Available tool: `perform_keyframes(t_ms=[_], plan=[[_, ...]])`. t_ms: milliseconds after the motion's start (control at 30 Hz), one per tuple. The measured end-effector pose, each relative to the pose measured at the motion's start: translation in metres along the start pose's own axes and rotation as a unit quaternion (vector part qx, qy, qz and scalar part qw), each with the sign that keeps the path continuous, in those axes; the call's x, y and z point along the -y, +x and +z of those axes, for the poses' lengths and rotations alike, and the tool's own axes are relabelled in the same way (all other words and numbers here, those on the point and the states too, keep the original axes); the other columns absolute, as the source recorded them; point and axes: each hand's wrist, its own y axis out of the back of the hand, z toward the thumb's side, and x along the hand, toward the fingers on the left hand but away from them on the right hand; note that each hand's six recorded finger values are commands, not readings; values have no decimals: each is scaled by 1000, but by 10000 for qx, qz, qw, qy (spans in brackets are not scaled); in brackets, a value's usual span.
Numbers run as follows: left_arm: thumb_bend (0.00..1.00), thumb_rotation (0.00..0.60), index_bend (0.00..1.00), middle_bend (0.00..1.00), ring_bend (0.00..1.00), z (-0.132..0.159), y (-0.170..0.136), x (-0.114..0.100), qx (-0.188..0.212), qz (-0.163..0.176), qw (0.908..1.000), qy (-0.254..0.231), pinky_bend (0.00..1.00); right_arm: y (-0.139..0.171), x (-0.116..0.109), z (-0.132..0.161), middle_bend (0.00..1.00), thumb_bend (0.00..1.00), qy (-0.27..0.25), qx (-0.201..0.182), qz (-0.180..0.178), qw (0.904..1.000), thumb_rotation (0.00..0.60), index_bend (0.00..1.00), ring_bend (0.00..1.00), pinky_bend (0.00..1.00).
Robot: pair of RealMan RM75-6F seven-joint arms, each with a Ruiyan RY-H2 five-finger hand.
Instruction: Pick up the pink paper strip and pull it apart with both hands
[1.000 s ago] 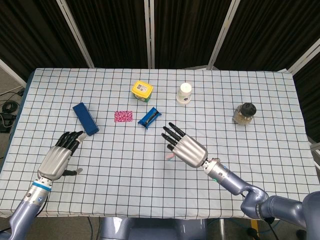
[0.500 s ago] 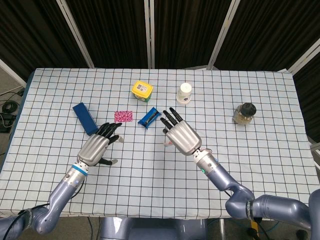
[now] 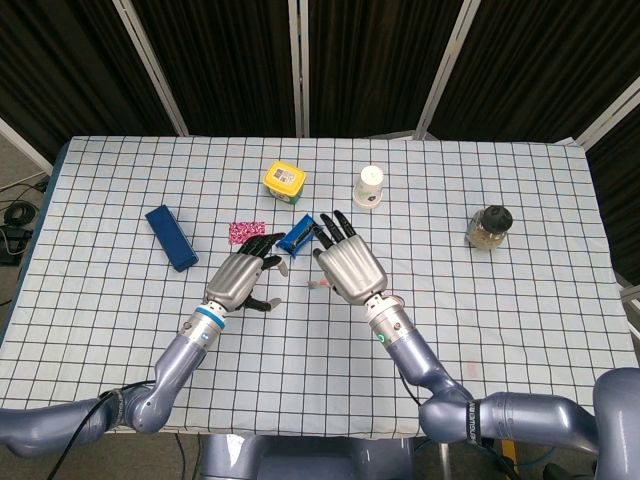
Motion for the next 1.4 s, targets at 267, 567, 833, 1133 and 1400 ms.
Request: perform_keyframes(t_ms=[267,567,833,1133,1400], plan=[[289,600,428,0,0,9,17,9,-63,-97,9992,-385,0,-4,-2,17,190,482,-88,13,52,9999,600,706,0,3],[373,600,475,0,0,14,21,12,-49,-115,9985,-527,0,-4,-1,27,190,482,-80,-51,70,9999,600,706,0,3],[379,600,480,0,0,17,19,15,-36,-134,9986,-501,0,-2,-2,27,191,482,-106,-44,63,9999,600,706,0,3],[379,600,481,0,0,17,16,21,-42,-223,9988,-443,0,-2,-3,23,191,483,-87,-20,39,10000,600,706,0,3],[378,600,481,0,0,17,16,22,-67,-208,9987,-466,0,-2,-1,20,191,483,-78,1,68,9999,600,706,0,3]])
